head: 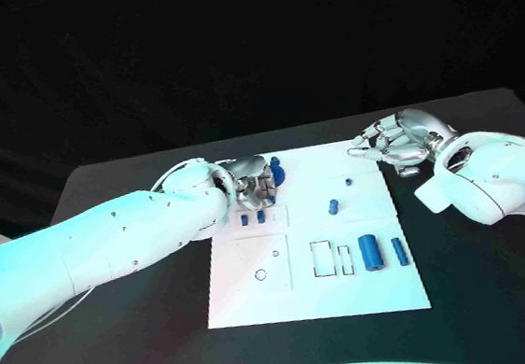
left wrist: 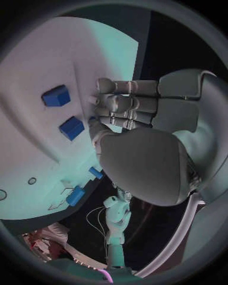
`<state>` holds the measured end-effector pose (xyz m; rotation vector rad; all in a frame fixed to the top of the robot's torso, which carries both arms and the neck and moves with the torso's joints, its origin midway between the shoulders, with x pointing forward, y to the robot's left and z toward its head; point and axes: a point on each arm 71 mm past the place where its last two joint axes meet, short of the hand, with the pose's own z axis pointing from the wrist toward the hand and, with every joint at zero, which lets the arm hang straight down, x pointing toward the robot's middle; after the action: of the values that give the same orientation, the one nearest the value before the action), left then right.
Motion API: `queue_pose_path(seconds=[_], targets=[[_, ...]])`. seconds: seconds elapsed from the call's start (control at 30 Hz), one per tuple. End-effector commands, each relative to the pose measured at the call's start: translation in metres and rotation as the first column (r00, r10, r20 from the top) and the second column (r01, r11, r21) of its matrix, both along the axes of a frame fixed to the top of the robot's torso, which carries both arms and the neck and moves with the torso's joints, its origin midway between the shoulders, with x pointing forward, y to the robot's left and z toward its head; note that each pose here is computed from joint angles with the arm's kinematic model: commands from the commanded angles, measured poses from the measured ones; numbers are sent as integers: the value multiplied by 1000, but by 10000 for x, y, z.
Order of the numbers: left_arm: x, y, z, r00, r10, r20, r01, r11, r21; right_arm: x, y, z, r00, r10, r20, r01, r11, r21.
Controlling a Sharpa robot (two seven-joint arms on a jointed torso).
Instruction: Assemble the parts on the task board
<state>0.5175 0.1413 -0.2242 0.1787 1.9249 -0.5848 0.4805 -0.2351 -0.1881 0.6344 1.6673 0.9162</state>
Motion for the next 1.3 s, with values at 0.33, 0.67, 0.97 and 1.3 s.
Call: queue_pose_path(seconds=[0.33,0.67,0.97,1.3], targets=[[-18,-51,-41,999,-2,-52,2,1000,-2,-14,33,8,1000,20,10,-20,1000,-2],[-33,-70,-45,998,-10,-66,10,1000,-7,-15,28,8,1000,19,9,-19,1000,-2],[-34,-79,-46,998,-8,-67,8,1000,-5,-14,29,9,1000,19,10,-19,1000,-3],[-7,-53,-60,998,5,-67,-4,1000,18,-17,35,9,1000,21,10,-21,1000,-3]])
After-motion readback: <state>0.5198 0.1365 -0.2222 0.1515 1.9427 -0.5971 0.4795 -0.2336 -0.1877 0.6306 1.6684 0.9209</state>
